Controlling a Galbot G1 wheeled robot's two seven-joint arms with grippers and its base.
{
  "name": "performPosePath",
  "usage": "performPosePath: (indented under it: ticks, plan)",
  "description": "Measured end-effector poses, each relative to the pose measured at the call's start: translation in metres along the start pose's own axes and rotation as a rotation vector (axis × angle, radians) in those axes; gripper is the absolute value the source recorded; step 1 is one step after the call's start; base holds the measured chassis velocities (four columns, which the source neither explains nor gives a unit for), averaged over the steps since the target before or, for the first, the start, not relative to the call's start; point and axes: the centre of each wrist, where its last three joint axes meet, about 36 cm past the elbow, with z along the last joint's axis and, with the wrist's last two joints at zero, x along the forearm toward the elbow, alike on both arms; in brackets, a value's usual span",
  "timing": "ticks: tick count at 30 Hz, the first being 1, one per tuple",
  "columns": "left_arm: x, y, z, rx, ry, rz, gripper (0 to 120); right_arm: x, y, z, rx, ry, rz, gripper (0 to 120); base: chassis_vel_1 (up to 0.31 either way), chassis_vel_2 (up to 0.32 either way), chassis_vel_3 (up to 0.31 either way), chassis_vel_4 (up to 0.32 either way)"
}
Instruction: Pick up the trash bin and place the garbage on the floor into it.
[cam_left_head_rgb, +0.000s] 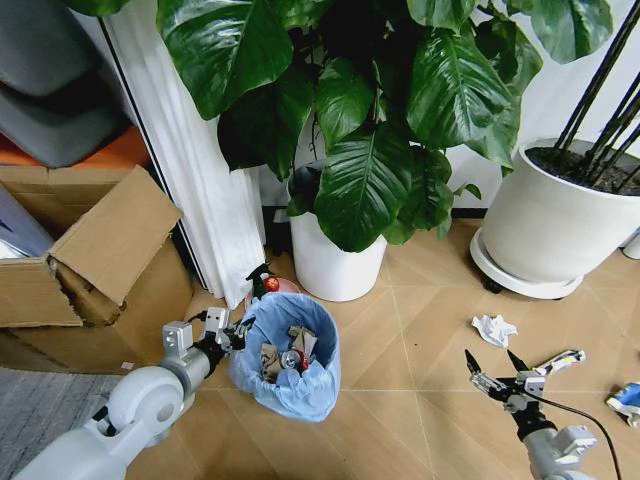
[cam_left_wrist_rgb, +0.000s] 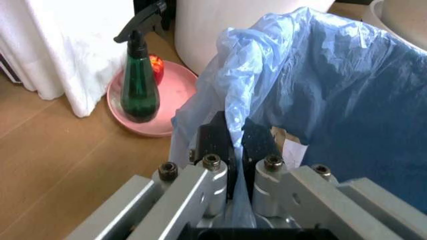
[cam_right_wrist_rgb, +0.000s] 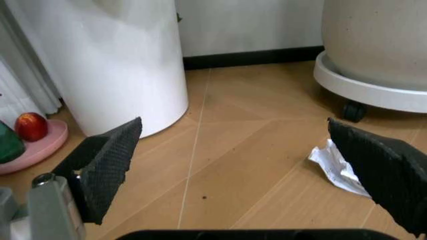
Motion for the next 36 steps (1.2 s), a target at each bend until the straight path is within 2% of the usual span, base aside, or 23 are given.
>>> performPosePath:
  ticks: [12,36]
  plan:
    - [-0.0008,0.0019,0.0008,-0.001,0.002,-0.009,0,0.0001,0.0057,0.0039,-0.054,0.012,0.014,100,-0.023,-0.017,0.022,0.025]
    - [-0.0031,0.0025,0.0016,0.002,0.003,-0.007,0,0.0001,0.0075,0.0048,-0.065,0.015,0.014,100,-0.129,-0.134,0.129,0.137]
